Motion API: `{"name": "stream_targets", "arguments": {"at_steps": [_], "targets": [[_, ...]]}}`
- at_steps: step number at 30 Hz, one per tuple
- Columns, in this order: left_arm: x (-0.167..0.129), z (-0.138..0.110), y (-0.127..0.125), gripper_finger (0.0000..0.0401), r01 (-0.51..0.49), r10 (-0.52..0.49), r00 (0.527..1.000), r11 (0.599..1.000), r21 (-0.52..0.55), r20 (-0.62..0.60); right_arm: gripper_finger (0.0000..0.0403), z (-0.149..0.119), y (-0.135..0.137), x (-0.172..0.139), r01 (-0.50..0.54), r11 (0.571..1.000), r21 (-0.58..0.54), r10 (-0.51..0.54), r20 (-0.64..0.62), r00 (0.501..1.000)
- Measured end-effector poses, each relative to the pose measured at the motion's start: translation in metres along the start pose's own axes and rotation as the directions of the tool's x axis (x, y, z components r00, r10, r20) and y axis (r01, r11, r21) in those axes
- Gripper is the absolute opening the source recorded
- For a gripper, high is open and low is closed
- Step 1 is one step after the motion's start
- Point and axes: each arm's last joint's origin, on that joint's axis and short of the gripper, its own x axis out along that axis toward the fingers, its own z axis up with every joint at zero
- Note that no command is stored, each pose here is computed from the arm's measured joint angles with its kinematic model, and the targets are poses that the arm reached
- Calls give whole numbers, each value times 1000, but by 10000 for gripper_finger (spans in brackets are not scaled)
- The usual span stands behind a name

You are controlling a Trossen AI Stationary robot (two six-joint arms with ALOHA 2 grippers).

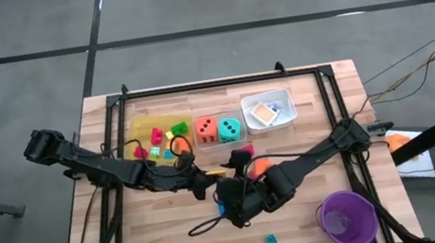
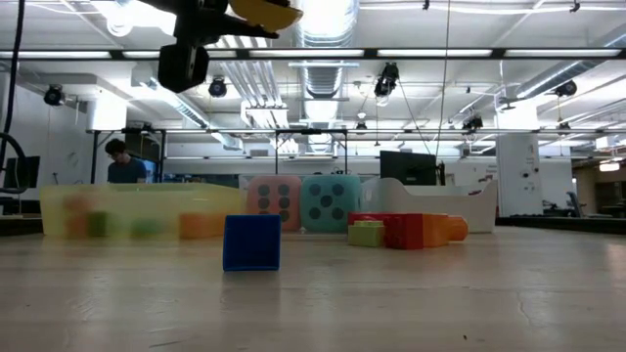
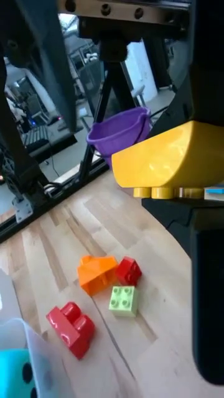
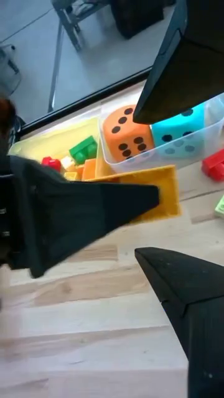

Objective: Pick & Place Toys
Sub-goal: Put the yellow game piece into the yellow bin

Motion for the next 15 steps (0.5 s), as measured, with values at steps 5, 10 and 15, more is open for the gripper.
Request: {"name": "stream_targets", "arguments": {"at_steps": [5, 10, 15], "targets": [[-14, 13, 3, 79, -46, 46, 999, 999, 28, 2, 337, -2, -1, -5, 7, 999, 51, -7, -15, 1000], [-30, 33, 12, 79, -138, 135, 990, 988, 73, 45, 338, -10, -4, -11, 114, 979, 169, -110, -32, 993], [-48, 61, 38, 79, -324, 318, 946, 938, 126, 67, 338, -26, 2, -15, 148, 976, 159, -135, -90, 987]]}}
